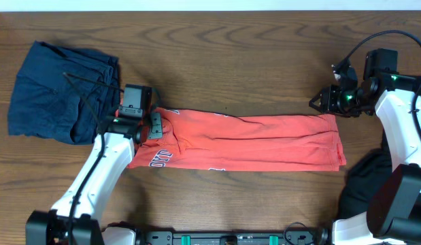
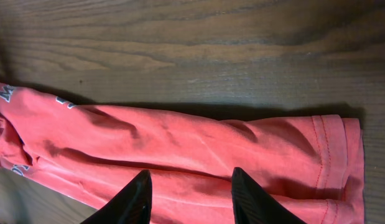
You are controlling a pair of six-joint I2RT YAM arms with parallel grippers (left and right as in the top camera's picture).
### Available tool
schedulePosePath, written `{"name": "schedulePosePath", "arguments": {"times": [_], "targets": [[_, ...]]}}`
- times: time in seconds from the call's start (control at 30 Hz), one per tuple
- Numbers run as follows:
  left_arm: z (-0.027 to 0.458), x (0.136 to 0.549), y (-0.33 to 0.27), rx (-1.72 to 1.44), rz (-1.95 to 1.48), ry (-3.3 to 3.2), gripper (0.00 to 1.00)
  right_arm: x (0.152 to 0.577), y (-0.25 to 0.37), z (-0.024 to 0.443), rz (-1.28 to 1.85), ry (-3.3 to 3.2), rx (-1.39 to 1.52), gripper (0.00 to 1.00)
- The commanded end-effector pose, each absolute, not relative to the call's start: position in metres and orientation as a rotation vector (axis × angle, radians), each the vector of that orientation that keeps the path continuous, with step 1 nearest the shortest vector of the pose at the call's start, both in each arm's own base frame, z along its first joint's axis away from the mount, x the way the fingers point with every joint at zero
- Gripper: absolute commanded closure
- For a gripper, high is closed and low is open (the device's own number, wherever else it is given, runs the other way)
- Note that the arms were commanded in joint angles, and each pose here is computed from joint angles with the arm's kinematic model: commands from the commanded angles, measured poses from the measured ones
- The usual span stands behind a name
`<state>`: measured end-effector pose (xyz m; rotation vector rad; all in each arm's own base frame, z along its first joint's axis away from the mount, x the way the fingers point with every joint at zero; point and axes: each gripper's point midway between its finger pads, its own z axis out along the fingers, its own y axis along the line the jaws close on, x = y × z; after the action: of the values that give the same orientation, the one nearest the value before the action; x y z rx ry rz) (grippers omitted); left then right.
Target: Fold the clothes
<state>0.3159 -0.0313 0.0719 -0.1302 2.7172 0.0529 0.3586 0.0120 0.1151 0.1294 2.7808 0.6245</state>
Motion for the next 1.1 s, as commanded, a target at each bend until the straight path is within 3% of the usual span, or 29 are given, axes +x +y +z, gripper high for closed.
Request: {"name": "schedulePosePath", "arguments": {"times": [0.0,0.07,0.27,0.47,0.6,0.8,0.9,1.07], "targets": [[0.075,0.318,-0.027,-0.121,0.089,2.716,0.57,0.358,0.015,0.113,0.627,2.79,0.134,0.59],[0.075,0.319,-0.025,-0.105,0.103,2.714,0.57,0.358,0.015,0.113,0.627,2.79,0.134,0.6],[0.07,0.338,-0.028,-0.048,0.101,2.656,0.79,0.36,0.014,0.114,0.624,2.782,0.131,0.58],[0.023,0.351,-0.03,-0.023,0.121,2.72,0.8,0.361,-0.004,0.108,0.516,2.803,0.284,0.58],[0.002,0.349,-0.03,-0.018,0.133,2.766,0.79,0.359,-0.038,0.102,0.331,2.813,0.41,0.5],[0.027,0.356,-0.031,-0.036,0.116,2.71,0.64,0.339,-0.086,0.084,0.2,2.84,0.645,0.28],[0.06,0.36,-0.035,-0.041,0.071,2.645,0.46,0.32,-0.101,0.063,0.247,2.877,0.772,0.26],[0.099,0.354,-0.053,-0.007,-0.088,2.572,0.44,0.305,-0.093,0.036,0.545,2.9,0.799,0.27]]}}
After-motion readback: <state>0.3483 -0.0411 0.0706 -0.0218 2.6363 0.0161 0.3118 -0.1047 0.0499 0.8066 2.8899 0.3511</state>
